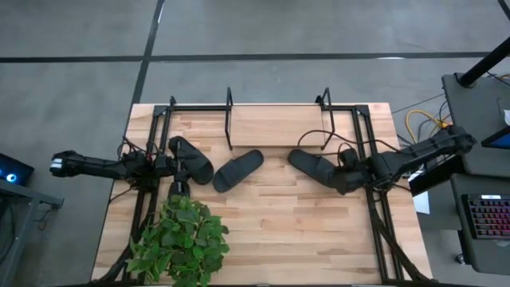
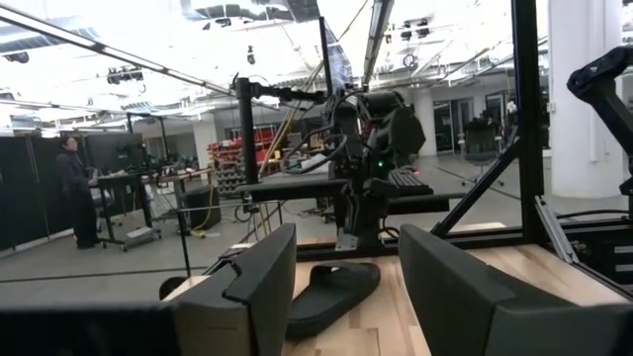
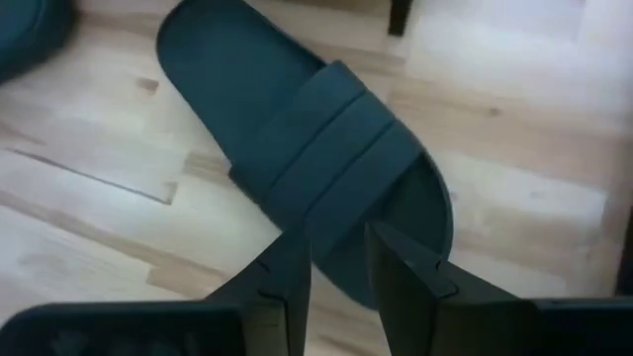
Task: Pick and place slides into the shelf
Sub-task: Put the black slipper on the shelf
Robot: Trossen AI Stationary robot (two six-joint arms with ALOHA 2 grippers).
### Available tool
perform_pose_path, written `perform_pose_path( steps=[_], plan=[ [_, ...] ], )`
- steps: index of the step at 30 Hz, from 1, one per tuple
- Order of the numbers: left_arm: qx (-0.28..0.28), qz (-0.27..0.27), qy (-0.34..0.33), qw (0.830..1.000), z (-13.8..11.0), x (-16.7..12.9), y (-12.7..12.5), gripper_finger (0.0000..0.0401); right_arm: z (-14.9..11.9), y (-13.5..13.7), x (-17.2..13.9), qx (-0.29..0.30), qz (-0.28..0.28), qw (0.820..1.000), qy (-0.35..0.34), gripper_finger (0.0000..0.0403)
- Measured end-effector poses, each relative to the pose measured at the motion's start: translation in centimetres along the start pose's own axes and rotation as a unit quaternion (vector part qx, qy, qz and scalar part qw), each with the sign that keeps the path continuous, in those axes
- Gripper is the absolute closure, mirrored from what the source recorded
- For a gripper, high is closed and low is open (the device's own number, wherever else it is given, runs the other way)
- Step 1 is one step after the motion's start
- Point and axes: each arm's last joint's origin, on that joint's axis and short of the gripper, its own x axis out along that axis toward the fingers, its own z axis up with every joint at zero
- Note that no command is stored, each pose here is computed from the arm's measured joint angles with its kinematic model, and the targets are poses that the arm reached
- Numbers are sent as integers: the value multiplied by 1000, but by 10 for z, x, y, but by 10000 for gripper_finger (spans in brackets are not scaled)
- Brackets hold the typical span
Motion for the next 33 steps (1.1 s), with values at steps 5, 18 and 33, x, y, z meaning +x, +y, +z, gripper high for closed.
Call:
perform_pose_path(
  steps=[5, 18, 33],
  plan=[
    [0, 0, 0, 1000, 0, 0, 0, 234, -6, -5, -6, 29, 24, 999, 9, 277],
    [1, 0, 0, 1000, 0, 0, 0, 234, -30, -25, 31, 132, 68, 987, -61, 182],
    [1, 0, 1, 1000, 0, 0, 0, 234, -42, -34, 60, 184, 115, 973, -72, 184]
  ],
)
